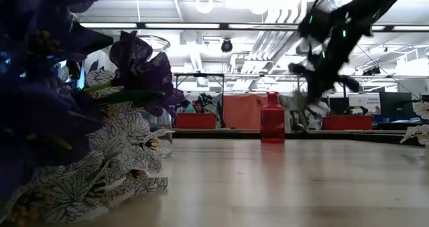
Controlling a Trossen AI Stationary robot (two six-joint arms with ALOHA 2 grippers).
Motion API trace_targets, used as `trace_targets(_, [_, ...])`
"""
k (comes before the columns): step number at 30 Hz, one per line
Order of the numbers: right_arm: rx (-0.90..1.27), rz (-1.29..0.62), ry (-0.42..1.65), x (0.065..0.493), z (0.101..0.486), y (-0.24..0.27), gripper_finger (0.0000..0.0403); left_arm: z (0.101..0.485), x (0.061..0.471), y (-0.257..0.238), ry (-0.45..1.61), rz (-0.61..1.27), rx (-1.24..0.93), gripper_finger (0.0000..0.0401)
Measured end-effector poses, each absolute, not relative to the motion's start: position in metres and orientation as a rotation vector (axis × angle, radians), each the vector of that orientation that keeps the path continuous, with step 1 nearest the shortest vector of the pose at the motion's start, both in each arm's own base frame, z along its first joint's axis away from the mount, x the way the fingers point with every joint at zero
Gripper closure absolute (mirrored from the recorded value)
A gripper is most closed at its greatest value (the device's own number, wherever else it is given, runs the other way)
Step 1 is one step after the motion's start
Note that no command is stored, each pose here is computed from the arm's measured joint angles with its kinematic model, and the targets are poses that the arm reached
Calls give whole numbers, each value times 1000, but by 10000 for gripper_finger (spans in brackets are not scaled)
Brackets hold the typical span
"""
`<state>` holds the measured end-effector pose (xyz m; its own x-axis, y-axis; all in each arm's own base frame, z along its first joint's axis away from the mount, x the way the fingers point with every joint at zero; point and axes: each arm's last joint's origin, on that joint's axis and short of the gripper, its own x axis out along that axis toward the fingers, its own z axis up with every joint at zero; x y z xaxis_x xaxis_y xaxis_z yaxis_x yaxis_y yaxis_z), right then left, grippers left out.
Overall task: Sort flowers into vase by color
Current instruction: Put the top blue flowers into the red crystal vase
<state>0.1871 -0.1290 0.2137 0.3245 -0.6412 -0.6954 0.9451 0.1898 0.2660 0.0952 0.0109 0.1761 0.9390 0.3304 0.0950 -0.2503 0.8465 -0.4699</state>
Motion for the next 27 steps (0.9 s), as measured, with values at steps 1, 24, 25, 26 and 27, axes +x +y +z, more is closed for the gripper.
trace_targets(1, [692,-1131,402,189,227,-129,397,176,95,11,-175,308,-471,401])
trace_targets(24, [208,-630,-106,238,262,-148,402,176,95,11,-176,312,-471,401])
trace_targets(25, [200,-623,-94,238,261,-148,402,176,95,11,-176,312,-470,401])
trace_targets(26, [192,-618,-84,238,261,-148,402,176,95,11,-176,312,-471,401])
trace_targets(27, [185,-618,-80,237,261,-148,402,176,95,11,-176,312,-471,401])
